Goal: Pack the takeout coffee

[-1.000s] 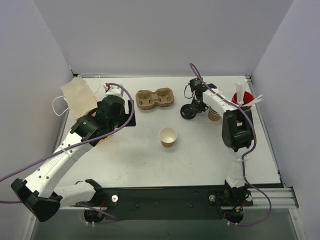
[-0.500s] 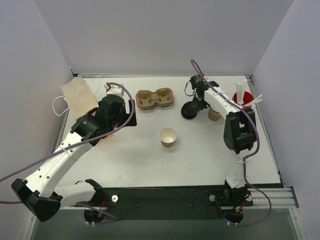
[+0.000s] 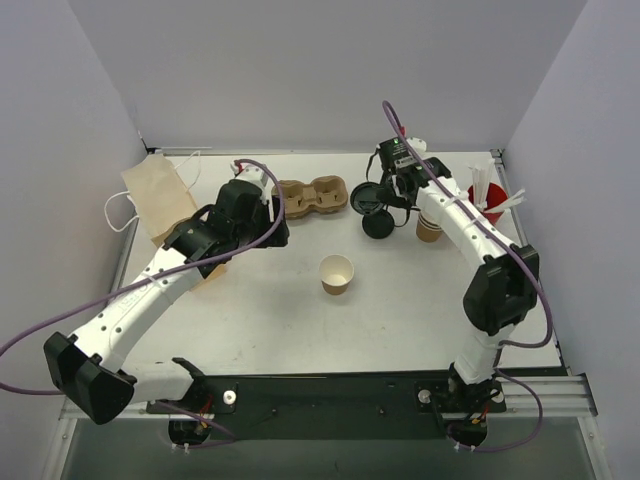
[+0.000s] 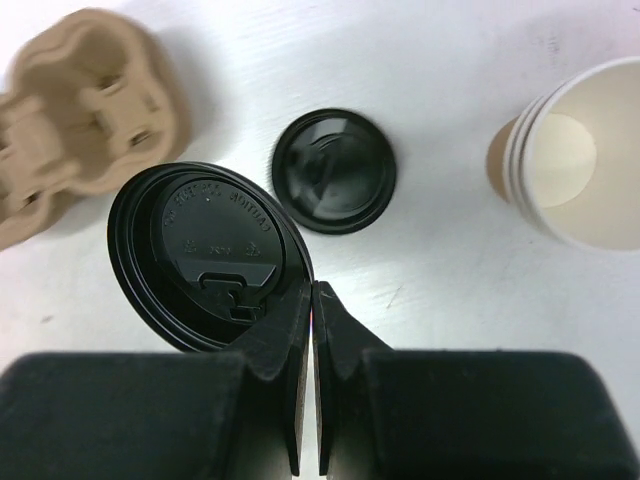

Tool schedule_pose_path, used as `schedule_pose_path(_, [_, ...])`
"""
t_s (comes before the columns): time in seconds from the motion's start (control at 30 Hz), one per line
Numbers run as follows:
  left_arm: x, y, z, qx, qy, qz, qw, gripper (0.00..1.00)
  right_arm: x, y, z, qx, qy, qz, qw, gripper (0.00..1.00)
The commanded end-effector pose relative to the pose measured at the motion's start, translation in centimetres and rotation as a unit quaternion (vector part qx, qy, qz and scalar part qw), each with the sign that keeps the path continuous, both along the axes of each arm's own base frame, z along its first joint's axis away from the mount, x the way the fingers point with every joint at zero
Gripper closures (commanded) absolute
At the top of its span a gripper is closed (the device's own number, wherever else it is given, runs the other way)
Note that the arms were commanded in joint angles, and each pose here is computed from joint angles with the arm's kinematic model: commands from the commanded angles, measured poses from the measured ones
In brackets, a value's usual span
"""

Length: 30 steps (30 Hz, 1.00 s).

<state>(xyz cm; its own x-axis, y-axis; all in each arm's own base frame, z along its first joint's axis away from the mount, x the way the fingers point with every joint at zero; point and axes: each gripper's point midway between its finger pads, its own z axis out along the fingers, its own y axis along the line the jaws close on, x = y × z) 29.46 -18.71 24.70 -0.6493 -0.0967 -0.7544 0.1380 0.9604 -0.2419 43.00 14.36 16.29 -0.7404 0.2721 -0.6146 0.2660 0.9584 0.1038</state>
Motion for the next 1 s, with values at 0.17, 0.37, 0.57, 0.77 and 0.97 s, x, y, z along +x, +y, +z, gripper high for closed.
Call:
schedule_pose_path(0.17, [2.3, -6.1, 3.2, -0.12, -0.028, -0.069, 0.99, 0.26, -6.1, 5.6, 4.3, 0.047, -0.023, 0.074, 0.996, 1.0])
schedule_pose_path(0.37, [2.7, -7.0, 2.4, -0.127, -0.023, -0.075, 0.989, 0.28, -7.9, 7.5, 5.0, 0.057, -0.028, 0.098, 0.993, 1.0])
schedule_pose_path(0.57, [3.0, -7.6, 0.9, -0.122, -0.011, -0.074, 0.99, 0.33, -8.7, 9.1, 5.3, 0.065, -0.028, 0.119, 0.99, 1.0])
schedule_pose_path(0.77, [3.4, -8.1, 0.0, -0.107, -0.008, -0.072, 0.992, 0.37, -9.2, 10.2, 5.6, 0.069, -0.03, 0.131, 0.989, 1.0])
schedule_pose_path(0.97, [3.9, -8.2, -1.0, -0.095, -0.005, -0.068, 0.993, 0.4, -9.7, 10.8, 5.6, 0.068, -0.029, 0.14, 0.987, 1.0])
